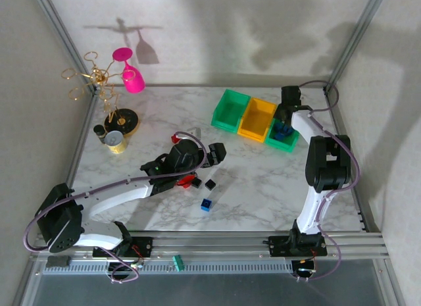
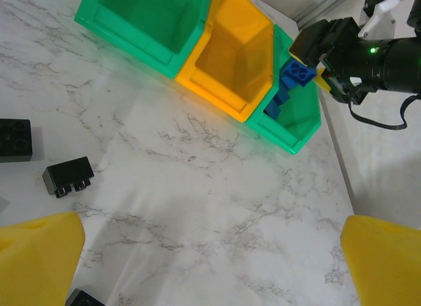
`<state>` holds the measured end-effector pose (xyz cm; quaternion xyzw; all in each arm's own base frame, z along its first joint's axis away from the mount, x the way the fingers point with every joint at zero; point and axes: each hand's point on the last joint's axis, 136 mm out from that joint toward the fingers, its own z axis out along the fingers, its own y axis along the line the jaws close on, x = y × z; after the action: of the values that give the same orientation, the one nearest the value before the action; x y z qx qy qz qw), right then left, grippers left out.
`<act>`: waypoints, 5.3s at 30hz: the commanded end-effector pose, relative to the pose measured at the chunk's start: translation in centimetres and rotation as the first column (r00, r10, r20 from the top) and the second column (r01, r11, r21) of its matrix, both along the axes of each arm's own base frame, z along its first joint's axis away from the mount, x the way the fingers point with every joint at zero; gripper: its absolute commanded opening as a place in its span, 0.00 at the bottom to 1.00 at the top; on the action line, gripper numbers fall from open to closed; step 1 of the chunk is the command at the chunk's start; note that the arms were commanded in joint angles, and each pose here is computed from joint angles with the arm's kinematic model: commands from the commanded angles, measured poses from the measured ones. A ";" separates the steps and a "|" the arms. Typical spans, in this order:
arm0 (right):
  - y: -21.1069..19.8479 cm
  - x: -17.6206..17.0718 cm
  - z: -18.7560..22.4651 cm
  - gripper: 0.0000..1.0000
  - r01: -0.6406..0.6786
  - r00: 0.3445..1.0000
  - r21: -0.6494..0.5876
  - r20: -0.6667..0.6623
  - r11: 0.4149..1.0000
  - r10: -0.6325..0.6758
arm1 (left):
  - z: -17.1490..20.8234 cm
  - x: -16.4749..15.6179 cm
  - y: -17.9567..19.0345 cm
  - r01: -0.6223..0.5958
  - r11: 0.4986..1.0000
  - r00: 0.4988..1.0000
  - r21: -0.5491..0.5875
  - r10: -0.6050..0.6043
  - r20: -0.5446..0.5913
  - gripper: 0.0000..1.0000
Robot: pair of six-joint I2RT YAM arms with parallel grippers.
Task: Sort the legos into containers by color
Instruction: Place the lego in the container, then pick up the lego from the bottom-center of the table, then place the lego in the container.
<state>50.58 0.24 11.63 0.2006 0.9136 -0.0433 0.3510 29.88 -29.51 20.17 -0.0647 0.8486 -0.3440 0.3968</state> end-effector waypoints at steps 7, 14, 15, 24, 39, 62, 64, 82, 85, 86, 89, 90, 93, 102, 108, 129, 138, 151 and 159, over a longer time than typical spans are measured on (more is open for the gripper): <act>1.5 -0.7 5.7 0.66 -0.056 0.992 0.066 0.118 0.996 0.048 | 2.3 0.6 -0.2 0.006 1.000 0.999 -0.023 -0.005 0.047 1.00; 6.4 -4.8 7.3 0.70 -0.168 0.978 0.138 0.148 0.976 0.148 | 2.8 -0.2 1.2 -0.013 1.000 0.998 -0.023 0.014 0.056 1.00; 7.2 -5.5 7.3 0.70 -0.187 0.975 0.149 0.148 0.971 0.165 | 2.8 -0.3 1.6 -0.017 1.000 0.998 -0.021 0.018 0.057 1.00; 14.7 -12.7 5.9 0.76 -0.383 0.924 0.201 0.088 0.902 0.373 | 2.3 -2.1 4.9 -0.068 0.998 0.997 0.013 0.067 0.049 1.00; 24.9 -24.1 1.3 0.84 -0.574 0.787 0.278 -0.074 0.770 0.613 | 0.3 -5.5 10.6 -0.156 0.985 0.988 0.071 0.156 -0.001 1.00; 32.2 -36.1 -6.9 0.82 -0.506 0.742 0.396 -0.252 0.766 0.621 | -3.4 -8.3 15.0 -0.251 0.967 0.964 0.055 0.254 -0.073 0.99; 32.3 -36.2 -7.3 0.79 -0.500 0.745 0.390 -0.260 0.773 0.614 | -3.4 -8.4 15.2 -0.254 0.966 0.964 0.048 0.257 -0.070 1.00; 29.2 -36.5 -9.1 0.41 -0.504 0.746 0.280 -0.336 0.817 0.576 | -4.2 -8.3 14.4 -0.233 0.971 0.968 0.051 0.237 -0.084 1.00; 29.5 -36.2 -8.7 0.36 -0.513 0.745 0.276 -0.326 0.813 0.582 | -4.0 -8.3 14.4 -0.233 0.971 0.968 0.052 0.236 -0.082 1.00; 29.6 -36.1 -8.4 0.35 -0.516 0.747 0.274 -0.319 0.811 0.583 | -4.0 -8.3 14.4 -0.233 0.971 0.968 0.050 0.236 -0.081 1.00; 29.4 -35.6 -7.4 0.32 -0.523 0.757 0.253 -0.300 0.814 0.580 | -3.8 -8.2 14.4 -0.232 0.971 0.969 0.050 0.235 -0.077 1.00; 29.2 -35.3 -7.0 0.32 -0.523 0.762 0.247 -0.294 0.816 0.577 | -3.7 -8.2 14.4 -0.230 0.972 0.970 0.050 0.233 -0.075 1.00; 28.1 -34.2 -5.6 0.32 -0.511 0.786 0.224 -0.269 0.830 0.556 | -3.3 -8.0 14.1 -0.227 0.973 0.971 0.043 0.229 -0.066 1.00; 21.9 -27.5 -1.1 0.32 -0.409 0.891 0.159 -0.141 0.899 0.431 | -1.5 -6.7 12.4 -0.193 0.980 0.980 0.048 0.194 -0.031 1.00; 16.2 -20.9 2.3 0.33 -0.289 0.956 0.136 -0.016 0.948 0.294 | -1.0 -5.4 10.3 -0.157 0.986 0.987 0.046 0.159 -0.022 1.00; 1.5 -3.2 0.7 0.34 -0.020 1.000 0.009 0.004 1.000 0.020 | 0.8 -0.7 4.7 -0.119 0.993 0.993 0.024 0.118 0.028 1.00; 0.6 -1.6 0.2 0.55 -0.012 1.000 0.006 -0.008 1.000 0.012 | 1.0 0.3 3.3 -0.096 0.994 0.995 0.046 0.094 0.035 1.00; 3.9 -4.7 5.9 0.67 -0.108 0.991 0.082 0.092 0.991 0.100 | 1.9 0.0 5.1 -0.152 0.987 0.987 0.043 0.150 0.060 1.00; 9.6 -9.1 6.6 0.70 -0.271 0.961 0.127 0.090 0.954 0.261 | 1.7 -1.5 7.8 -0.188 0.980 0.980 0.066 0.184 0.072 1.00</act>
<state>43.79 7.87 19.31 0.1289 0.9064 0.0579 0.3981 28.86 -23.59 22.76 -0.1134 0.8312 -0.3061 0.4501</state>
